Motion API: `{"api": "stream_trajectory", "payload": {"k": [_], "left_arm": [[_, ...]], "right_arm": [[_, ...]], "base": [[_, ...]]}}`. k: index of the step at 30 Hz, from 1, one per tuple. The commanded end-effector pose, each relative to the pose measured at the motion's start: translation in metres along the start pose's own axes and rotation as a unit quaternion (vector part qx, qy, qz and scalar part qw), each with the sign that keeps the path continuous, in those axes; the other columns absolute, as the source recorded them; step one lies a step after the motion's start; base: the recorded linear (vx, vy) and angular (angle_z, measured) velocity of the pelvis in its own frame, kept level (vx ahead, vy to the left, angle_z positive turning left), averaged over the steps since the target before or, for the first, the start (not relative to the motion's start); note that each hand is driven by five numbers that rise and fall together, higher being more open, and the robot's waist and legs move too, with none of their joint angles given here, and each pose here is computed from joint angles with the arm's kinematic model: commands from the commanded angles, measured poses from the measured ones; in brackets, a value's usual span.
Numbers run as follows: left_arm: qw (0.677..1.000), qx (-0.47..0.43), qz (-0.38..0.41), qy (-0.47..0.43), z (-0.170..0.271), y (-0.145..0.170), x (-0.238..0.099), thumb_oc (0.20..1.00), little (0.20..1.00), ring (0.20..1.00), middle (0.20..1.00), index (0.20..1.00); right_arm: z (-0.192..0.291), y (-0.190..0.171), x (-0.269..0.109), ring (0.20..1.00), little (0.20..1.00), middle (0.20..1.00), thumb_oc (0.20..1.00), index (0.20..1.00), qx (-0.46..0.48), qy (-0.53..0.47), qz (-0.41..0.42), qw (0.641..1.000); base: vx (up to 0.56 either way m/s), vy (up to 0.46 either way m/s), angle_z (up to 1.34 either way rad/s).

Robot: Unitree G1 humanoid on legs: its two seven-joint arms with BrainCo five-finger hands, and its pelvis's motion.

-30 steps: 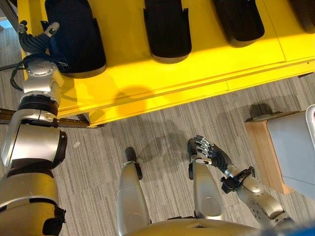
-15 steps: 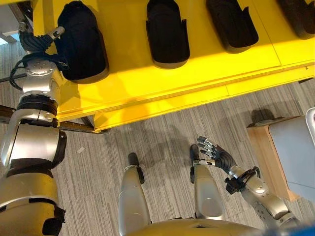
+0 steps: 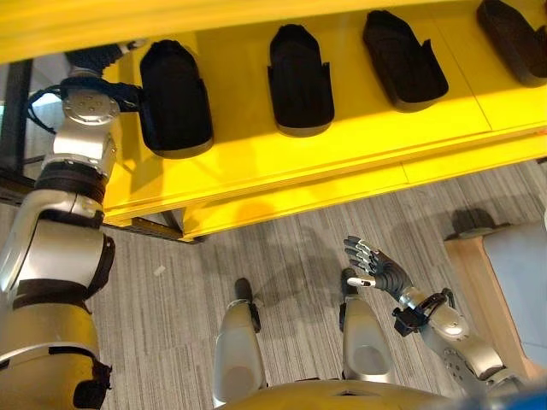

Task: Move parts from the plastic box to the shelf.

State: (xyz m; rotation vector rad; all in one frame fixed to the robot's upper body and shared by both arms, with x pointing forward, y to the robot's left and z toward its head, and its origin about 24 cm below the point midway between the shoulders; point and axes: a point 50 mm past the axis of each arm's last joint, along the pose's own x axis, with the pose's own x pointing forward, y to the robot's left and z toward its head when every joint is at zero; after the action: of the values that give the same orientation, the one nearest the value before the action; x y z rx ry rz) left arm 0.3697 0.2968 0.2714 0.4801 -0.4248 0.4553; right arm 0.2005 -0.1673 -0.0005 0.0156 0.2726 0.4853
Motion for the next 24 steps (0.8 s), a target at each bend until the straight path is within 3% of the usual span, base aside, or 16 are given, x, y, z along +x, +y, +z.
{"api": "stream_trajectory", "payload": {"k": [1, 4, 5, 6, 8, 9, 15, 24], "left_arm": [[0.999, 0.020, 0.002, -0.049, -0.002, 0.019, -0.015, 1.000, 1.000, 1.000, 1.000, 1.000], [0.997, 0.008, -0.045, -0.057, -0.027, 0.012, -0.061, 1.000, 1.000, 1.000, 1.000, 1.000], [0.997, 0.008, -0.044, -0.056, -0.027, 0.013, -0.062, 1.000, 1.000, 1.000, 1.000, 1.000], [0.996, -0.010, -0.068, -0.049, -0.038, 0.010, -0.087, 1.000, 1.000, 1.000, 1.000, 1.000], [0.997, -0.009, -0.067, -0.047, -0.040, 0.011, -0.088, 1.000, 1.000, 1.000, 1.000, 1.000], [0.996, -0.026, -0.081, -0.024, -0.055, 0.010, -0.112, 1.000, 1.000, 1.000, 1.000, 1.000], [0.988, -0.068, -0.138, 0.020, -0.073, -0.001, -0.169, 1.000, 1.000, 1.000, 1.000, 1.000], [0.968, -0.066, -0.225, 0.086, -0.087, 0.005, -0.228, 1.000, 1.000, 1.000, 1.000, 1.000]], "right_arm": [[0.026, -0.008, -0.002, 1.000, 1.000, 1.000, 1.000, 1.000, -0.020, -0.069, -0.016, 0.997], [0.047, -0.013, -0.001, 1.000, 1.000, 1.000, 1.000, 1.000, -0.073, -0.111, -0.030, 0.991], [0.047, -0.012, -0.001, 1.000, 1.000, 1.000, 1.000, 1.000, -0.074, -0.110, -0.029, 0.991], [0.062, -0.015, -0.002, 1.000, 1.000, 1.000, 1.000, 1.000, -0.099, -0.140, -0.037, 0.985], [0.062, -0.014, -0.003, 1.000, 1.000, 1.000, 1.000, 1.000, -0.100, -0.138, -0.035, 0.985], [0.078, -0.015, -0.006, 1.000, 1.000, 1.000, 1.000, 1.000, -0.129, -0.170, -0.037, 0.976], [0.115, -0.016, -0.026, 1.000, 1.000, 1.000, 1.000, 1.000, -0.208, -0.244, -0.057, 0.945], [0.141, -0.013, -0.047, 1.000, 1.000, 1.000, 1.000, 1.000, -0.268, -0.286, -0.047, 0.919]], "base": [[0.00, -0.017, 0.19], [0.02, -0.007, 0.04], [0.04, -0.012, -0.03], [0.02, -0.005, 0.04], [0.03, -0.008, 0.11], [0.04, -0.015, 0.04], [0.04, -0.013, 0.01], [0.04, -0.019, -0.04]]}}
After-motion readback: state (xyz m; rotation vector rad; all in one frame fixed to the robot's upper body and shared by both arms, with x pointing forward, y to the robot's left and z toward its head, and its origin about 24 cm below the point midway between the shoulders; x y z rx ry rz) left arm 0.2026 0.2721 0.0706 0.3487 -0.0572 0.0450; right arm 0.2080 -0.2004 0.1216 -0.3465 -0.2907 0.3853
